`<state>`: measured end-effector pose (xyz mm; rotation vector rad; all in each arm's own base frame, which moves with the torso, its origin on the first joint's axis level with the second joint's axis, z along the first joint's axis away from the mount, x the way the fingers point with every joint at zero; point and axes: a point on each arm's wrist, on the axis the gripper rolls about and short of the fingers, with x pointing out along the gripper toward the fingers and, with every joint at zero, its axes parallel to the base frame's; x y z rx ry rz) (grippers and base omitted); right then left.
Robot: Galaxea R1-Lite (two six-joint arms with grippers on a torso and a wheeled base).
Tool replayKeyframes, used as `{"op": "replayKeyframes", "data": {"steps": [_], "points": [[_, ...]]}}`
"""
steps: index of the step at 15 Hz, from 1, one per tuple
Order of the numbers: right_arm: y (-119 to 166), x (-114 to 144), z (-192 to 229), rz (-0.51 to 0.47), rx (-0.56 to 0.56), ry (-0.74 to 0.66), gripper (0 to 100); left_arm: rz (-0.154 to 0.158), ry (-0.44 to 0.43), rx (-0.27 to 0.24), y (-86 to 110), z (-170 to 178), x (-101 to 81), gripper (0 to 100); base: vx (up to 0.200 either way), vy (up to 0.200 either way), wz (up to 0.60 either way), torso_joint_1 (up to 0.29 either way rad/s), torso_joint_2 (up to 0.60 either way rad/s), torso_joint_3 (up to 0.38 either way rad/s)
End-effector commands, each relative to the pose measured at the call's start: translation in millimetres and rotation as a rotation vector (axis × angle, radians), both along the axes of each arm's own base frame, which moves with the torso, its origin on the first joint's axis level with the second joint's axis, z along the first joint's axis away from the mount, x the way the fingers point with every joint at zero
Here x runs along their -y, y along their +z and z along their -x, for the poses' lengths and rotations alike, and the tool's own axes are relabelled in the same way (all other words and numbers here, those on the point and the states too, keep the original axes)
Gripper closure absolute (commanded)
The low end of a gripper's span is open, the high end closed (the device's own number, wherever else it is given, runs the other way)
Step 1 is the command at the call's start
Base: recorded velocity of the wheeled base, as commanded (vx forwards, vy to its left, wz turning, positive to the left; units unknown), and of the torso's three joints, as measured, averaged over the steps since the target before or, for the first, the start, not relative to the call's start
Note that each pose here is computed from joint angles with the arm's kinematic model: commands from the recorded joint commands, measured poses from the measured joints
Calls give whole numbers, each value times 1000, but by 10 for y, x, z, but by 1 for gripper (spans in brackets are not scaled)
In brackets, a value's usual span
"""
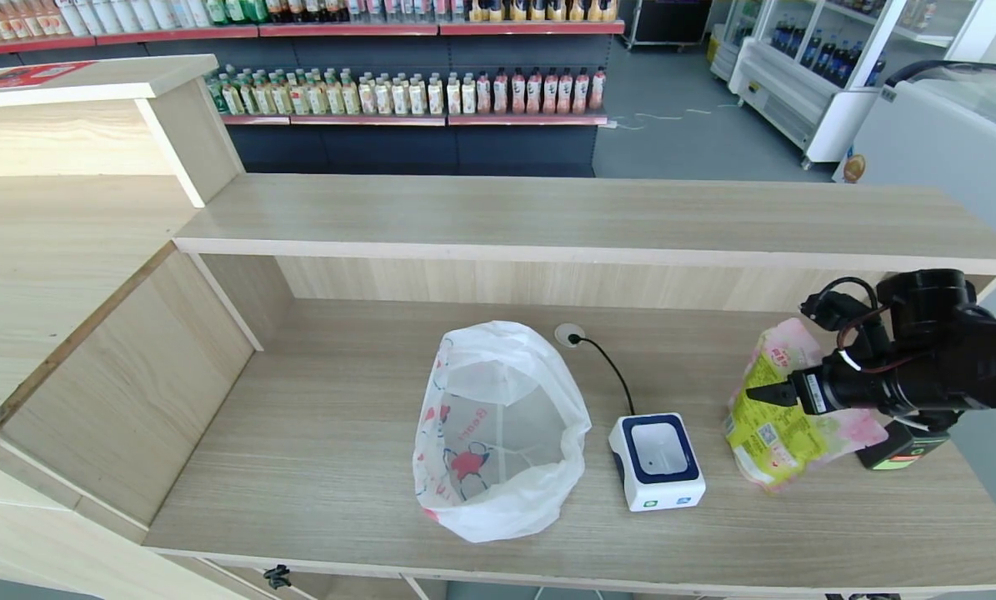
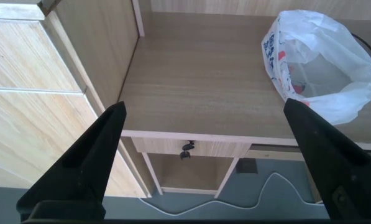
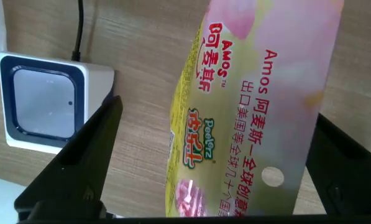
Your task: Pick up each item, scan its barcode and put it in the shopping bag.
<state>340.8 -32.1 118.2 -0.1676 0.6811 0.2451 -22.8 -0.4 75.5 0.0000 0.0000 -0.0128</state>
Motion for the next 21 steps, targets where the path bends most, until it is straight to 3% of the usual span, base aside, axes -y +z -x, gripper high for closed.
{"op": "replayKeyframes", "data": {"steps": [1, 6, 11, 12, 20, 21], "points": [[-246, -7, -144, -23, -44, 26, 0, 0, 0, 0, 0, 0, 0, 0, 0, 0, 0, 0, 0, 0], [-359, -151, -203, -154, -44, 190, 0, 0, 0, 0, 0, 0, 0, 0, 0, 0, 0, 0, 0, 0], [-568, -92, -74, -142, -100, 195, 0, 0, 0, 0, 0, 0, 0, 0, 0, 0, 0, 0, 0, 0], [-606, -59, -34, -138, -114, 191, 100, 0, 2, 0, 0, 0, 0, 0, 0, 0, 0, 0, 0, 0], [-630, 362, 60, -87, -76, 128, 100, 0, 0, 0, 0, 0, 0, 0, 0, 0, 0, 0, 0, 0], [-514, 420, 125, -77, -46, 111, 100, 0, 0, 0, 0, 0, 0, 0, 0, 0, 0, 0, 0, 0]]}}
